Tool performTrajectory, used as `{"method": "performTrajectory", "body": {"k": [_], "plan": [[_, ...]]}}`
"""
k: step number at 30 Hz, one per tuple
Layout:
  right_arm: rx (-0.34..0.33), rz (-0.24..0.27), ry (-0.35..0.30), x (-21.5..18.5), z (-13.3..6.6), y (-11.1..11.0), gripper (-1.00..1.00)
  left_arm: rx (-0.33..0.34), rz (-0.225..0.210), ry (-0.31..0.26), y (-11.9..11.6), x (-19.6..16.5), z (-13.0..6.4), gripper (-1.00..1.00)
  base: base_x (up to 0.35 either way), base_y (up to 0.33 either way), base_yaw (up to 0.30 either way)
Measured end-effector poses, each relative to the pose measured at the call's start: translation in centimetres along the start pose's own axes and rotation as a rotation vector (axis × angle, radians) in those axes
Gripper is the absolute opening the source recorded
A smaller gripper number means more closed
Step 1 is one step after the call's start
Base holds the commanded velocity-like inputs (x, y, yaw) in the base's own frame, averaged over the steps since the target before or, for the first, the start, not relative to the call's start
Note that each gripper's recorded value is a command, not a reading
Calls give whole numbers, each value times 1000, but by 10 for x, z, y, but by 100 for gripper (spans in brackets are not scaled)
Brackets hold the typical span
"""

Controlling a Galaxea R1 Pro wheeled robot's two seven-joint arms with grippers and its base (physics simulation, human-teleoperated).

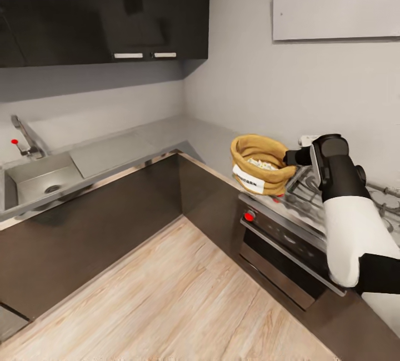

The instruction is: In the kitchen, take the popcorn bag from the countertop, put it into the microwave, and heat it until the popcorn is cooked so the cooked popcorn ends up inside the bag.

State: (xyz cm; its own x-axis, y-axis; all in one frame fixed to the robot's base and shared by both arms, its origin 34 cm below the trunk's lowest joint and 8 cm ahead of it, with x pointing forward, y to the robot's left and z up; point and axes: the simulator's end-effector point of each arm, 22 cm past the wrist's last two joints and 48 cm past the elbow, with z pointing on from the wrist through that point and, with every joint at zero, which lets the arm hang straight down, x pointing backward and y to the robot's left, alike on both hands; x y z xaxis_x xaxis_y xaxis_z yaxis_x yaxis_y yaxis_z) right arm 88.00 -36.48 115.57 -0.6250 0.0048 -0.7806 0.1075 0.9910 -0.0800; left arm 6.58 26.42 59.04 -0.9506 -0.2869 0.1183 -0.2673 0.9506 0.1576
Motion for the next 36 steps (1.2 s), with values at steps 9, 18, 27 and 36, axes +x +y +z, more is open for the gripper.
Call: {"method": "performTrajectory", "body": {"k": [9,18,27,36], "plan": [[-47,-6,202,72,33,20,-100,6,1,-14,-3,-5,0,100,-339,0,0],[-60,-6,259,92,35,25,-100,11,1,-28,-5,-11,0,100,-339,0,0],[-65,-6,265,94,30,26,-100,13,0,-42,-5,-16,0,100,-303,0,-43],[-64,-8,296,119,30,25,-100,17,-2,-56,-6,-21,-1,100,-102,0,-78]]}}
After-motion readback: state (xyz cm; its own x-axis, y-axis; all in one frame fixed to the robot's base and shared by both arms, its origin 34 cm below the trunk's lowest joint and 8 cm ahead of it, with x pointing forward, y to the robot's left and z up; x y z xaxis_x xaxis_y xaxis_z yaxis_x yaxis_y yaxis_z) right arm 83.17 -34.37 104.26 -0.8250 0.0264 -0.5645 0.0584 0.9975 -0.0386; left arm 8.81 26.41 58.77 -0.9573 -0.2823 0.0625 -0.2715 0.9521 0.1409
